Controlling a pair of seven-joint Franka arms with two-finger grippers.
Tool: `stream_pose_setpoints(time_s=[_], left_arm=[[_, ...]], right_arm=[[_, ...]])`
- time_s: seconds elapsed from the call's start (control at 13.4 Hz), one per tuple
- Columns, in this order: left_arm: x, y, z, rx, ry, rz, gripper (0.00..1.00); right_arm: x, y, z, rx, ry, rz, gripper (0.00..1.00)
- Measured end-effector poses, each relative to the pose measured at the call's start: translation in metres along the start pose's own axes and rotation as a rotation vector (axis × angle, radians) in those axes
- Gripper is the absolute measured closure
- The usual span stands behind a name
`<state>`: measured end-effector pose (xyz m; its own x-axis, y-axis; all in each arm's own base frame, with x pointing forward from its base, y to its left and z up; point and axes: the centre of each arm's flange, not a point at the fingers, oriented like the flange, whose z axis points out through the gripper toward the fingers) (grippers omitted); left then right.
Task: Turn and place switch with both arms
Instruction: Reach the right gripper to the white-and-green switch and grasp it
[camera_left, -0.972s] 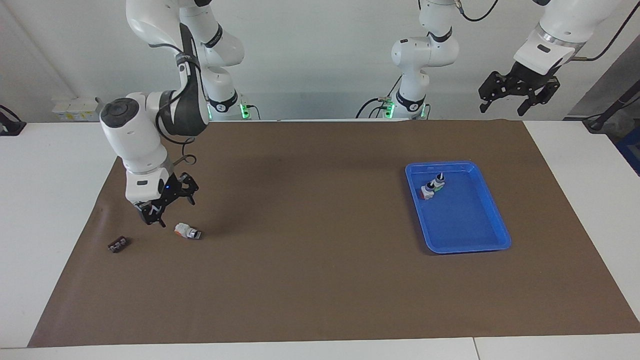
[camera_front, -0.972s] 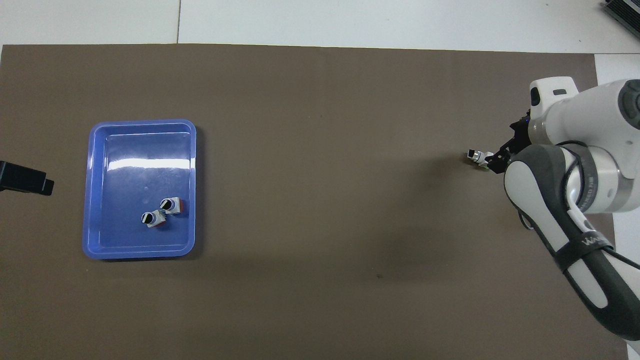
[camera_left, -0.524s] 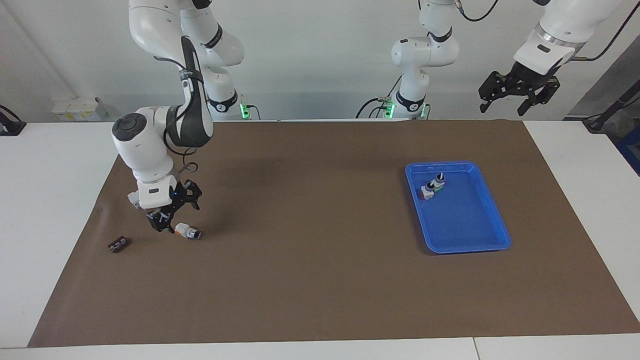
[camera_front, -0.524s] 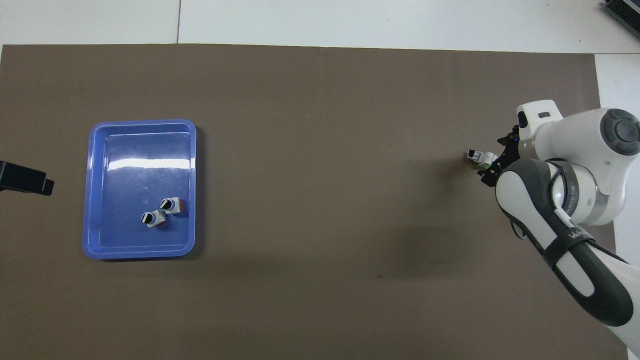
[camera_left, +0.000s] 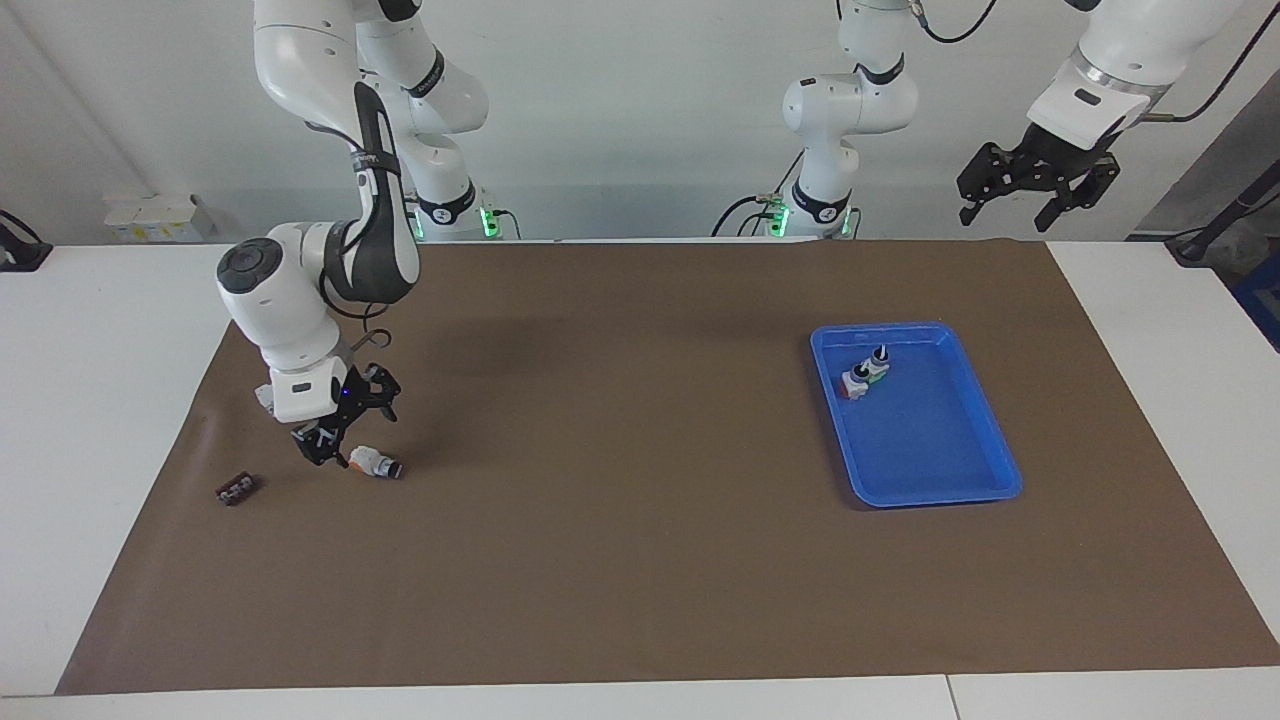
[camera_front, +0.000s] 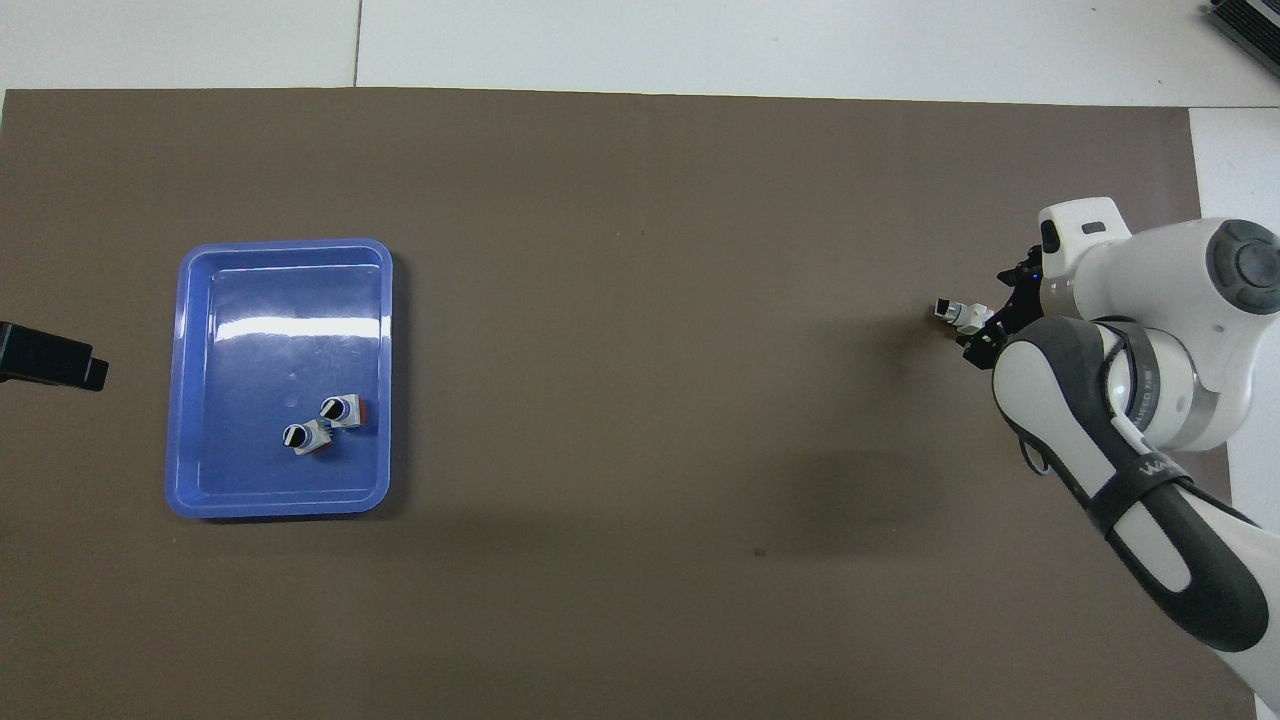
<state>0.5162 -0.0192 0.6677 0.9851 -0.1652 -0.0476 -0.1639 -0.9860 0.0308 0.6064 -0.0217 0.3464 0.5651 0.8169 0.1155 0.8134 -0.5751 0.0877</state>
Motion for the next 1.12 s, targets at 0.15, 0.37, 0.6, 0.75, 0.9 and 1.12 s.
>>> stream_pose_setpoints(time_s=[0.15,0.37,0.6,0.75,0.9,1.12], left_arm=[[0.0,0.0,0.0,0.0,0.0,0.0,0.0],[0.0,0.0,0.0,0.0,0.0,0.0,0.0],[0.0,0.0,0.0,0.0,0.0,0.0,0.0],[0.0,0.0,0.0,0.0,0.0,0.0,0.0],[0.0,0.0,0.0,0.0,0.0,0.0,0.0],[0.0,0.0,0.0,0.0,0.0,0.0,0.0]], right_arm=[[-0.001,0.001,0.008,-0.013,0.005,-0.014,0.01],[-0.014,0.002,0.033,0.012,-0.014,-0.053,0.02],[-0.029,-0.003,0.054,0.043,-0.032,-0.064,0.04],[-0.035,-0.001,0.06,0.051,-0.02,-0.035,0.25],[-0.035,0.002,0.059,0.043,-0.011,-0.03,0.35],[-0.031,0.003,0.056,0.061,-0.006,-0.022,0.67]])
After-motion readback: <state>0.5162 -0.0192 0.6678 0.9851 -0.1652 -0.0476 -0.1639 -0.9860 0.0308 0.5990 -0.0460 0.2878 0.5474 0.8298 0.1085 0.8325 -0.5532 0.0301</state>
